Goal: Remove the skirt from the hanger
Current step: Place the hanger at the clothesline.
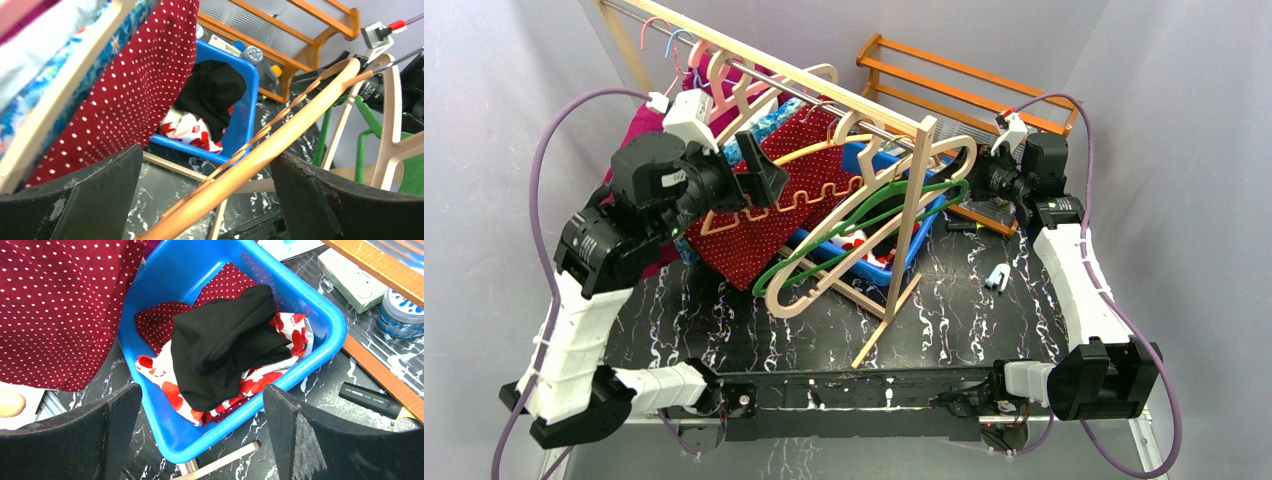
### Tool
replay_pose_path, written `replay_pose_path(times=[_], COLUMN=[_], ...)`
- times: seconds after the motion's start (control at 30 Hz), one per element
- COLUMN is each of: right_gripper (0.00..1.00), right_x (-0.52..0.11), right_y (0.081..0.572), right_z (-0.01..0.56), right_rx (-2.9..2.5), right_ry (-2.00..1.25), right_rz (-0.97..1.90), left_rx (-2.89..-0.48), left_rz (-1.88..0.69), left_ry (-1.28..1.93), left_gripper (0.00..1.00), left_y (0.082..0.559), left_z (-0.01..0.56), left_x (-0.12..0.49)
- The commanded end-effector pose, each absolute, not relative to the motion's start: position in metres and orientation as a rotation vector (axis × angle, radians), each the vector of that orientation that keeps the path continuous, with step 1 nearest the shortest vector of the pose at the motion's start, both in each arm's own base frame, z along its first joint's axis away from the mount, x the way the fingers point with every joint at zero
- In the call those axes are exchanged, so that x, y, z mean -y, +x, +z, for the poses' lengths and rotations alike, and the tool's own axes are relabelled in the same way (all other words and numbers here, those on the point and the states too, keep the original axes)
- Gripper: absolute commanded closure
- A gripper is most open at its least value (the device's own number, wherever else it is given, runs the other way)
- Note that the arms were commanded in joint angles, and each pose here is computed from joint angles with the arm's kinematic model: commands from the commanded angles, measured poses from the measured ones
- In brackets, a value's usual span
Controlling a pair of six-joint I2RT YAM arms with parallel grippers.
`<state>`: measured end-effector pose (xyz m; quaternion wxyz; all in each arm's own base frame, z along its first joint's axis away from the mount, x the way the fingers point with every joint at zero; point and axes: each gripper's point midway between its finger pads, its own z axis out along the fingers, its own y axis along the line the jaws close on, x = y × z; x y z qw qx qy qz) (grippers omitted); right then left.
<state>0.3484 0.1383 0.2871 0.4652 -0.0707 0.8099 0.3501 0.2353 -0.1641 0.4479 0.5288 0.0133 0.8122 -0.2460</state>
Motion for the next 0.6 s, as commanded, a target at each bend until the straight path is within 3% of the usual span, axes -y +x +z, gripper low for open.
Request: replay_pose_path(times=[0.0,0.13,0.4,0.57], right_gripper=[0.02,0.02,0.02,0.02], right_x=[-0.140,-0.141,-0.142,-0.143], right_y=[0.352,0.353,0.353,0.348], right_z=[0.296,0.298,0.300,0.299], right_rx=[-1.933,-1.929,-1.933,-1.934], right_ry=[-0.218,-0.225,-0.222,-0.220], right_rz=[0.856,0.863,0.866,0.875], left_rx=[-1.928,-1.897,-1.607,-1.641], left_rz=[-0.413,-0.422,-0.998,-0.879], left_ry=[0.109,0.139,0.512,0.383], left_gripper=[0.02,0.02,0.02,0.02], left_y=[0.235,0.227,0.153,0.183], left_z=[0.462,0.466,0.520,0.527], left_x=[0.139,0.135,0.201,0.191])
